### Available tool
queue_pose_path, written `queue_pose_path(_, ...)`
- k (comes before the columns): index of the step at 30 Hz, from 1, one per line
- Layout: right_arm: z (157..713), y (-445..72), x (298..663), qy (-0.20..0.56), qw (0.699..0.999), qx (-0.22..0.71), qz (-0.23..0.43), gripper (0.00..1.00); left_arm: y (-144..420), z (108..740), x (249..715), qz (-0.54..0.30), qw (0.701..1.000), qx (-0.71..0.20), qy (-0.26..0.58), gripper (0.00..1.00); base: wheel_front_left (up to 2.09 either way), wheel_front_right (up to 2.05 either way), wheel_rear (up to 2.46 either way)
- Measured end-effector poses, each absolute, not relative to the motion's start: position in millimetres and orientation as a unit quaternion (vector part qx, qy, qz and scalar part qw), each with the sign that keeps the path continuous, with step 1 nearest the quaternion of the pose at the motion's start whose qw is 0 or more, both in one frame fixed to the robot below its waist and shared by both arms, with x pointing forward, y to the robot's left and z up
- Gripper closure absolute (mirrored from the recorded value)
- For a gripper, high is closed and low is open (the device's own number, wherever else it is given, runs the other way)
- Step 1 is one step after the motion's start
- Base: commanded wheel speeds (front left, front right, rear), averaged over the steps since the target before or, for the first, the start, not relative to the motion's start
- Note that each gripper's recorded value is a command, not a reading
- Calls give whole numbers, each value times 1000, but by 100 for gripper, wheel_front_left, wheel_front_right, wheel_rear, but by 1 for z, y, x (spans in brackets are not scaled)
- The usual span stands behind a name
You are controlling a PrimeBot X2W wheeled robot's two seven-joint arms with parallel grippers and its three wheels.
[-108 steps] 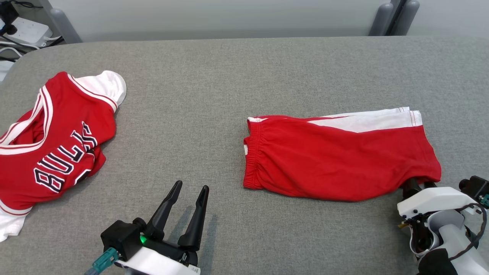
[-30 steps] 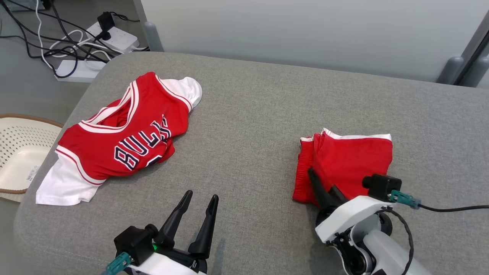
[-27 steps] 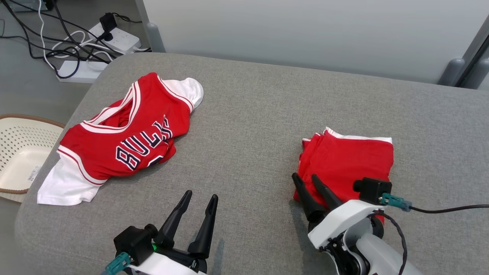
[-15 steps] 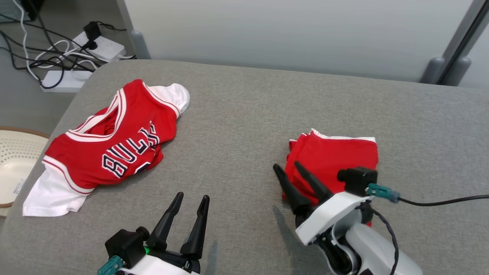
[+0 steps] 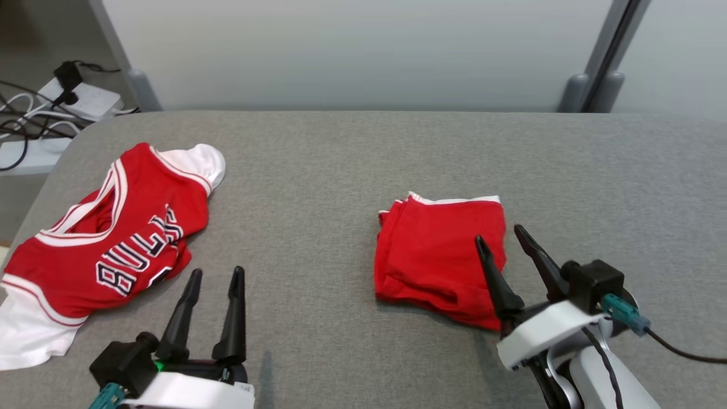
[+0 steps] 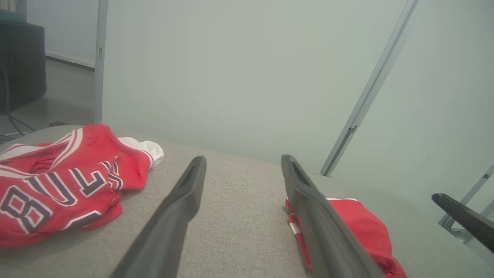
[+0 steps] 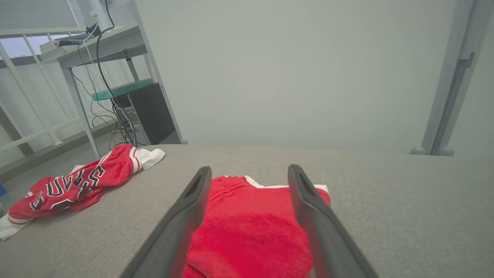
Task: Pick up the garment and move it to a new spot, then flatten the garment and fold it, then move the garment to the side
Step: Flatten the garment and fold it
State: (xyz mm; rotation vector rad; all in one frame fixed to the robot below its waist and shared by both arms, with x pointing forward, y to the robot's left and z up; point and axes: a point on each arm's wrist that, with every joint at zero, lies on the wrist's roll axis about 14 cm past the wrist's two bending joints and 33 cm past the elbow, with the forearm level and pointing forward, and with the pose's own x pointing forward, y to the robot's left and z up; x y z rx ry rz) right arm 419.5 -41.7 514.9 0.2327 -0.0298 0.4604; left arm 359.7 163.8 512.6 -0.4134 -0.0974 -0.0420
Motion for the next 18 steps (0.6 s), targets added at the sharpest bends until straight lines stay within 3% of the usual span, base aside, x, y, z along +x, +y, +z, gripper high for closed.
queue_pose_path(9,508,-110,392,-24,988,82,132,0,175,520,351,2,984,-165,-62,0,0,0,0)
queue_pose_path(18,497,-130,361,-16,991,85,99,0,173,519,342,-6,989,-138,-59,0,0,0,0)
